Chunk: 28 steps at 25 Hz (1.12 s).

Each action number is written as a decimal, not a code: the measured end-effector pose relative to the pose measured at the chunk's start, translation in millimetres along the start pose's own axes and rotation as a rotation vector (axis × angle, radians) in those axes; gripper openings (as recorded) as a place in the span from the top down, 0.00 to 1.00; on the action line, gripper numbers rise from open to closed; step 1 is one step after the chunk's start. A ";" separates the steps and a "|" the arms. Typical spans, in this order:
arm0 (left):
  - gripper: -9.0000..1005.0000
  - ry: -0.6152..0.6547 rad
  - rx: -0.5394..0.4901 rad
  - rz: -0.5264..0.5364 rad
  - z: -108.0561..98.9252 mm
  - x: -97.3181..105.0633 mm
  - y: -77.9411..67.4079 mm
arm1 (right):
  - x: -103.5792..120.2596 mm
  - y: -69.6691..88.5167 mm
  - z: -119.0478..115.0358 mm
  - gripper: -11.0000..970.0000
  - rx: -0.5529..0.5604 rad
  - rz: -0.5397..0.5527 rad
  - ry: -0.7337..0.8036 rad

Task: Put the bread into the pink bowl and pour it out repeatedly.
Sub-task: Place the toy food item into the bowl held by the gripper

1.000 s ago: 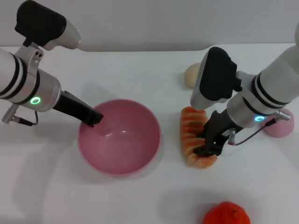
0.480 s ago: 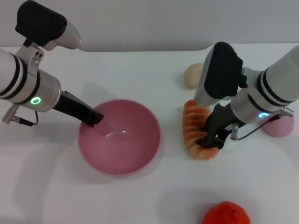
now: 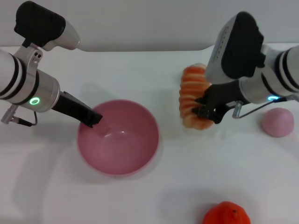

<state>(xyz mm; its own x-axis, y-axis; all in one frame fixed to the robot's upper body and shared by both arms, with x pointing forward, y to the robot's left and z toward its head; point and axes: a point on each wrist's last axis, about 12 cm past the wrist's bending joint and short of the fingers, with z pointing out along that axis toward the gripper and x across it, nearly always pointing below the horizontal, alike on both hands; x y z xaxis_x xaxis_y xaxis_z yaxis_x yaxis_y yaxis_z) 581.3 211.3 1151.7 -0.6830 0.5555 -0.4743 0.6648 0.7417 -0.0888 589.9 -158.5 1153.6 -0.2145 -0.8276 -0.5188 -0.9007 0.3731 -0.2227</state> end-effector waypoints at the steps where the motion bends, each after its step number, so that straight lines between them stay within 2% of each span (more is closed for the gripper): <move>1: 0.95 0.001 0.000 0.000 0.0 0.1 -0.1 | -1.5 -0.5 -2.4 0.77 0.008 0.001 -0.009; 7: 0.95 0.005 0.002 0.000 0.3 0.7 -0.2 | -20.5 -5.4 -30.1 0.84 0.087 -0.014 -0.112; 12: 0.95 0.011 0.005 -0.003 0.5 2.5 -0.4 | -41.9 -3.5 -54.7 0.85 0.107 -0.036 -0.229; 17: 0.95 0.010 0.006 -0.001 0.5 1.4 -0.6 | -62.6 18.4 -61.5 0.86 0.036 -0.124 -0.267; 20: 0.95 0.009 0.006 0.001 0.2 0.7 -0.7 | -75.6 42.0 -56.4 0.86 -0.038 -0.198 -0.258; 28: 0.95 0.002 0.004 0.002 0.2 -1.2 -1.0 | -79.4 62.1 -40.6 0.87 -0.111 -0.256 -0.216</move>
<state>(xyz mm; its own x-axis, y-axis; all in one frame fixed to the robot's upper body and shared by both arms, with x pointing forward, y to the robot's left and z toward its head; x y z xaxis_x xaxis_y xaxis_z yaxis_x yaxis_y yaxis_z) 581.6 209.8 1152.1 -0.6822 0.5575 -0.4730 0.6673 0.7392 -0.0910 535.7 -86.6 1214.4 0.0975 -0.7761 -0.6230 -0.9532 0.1072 -0.2827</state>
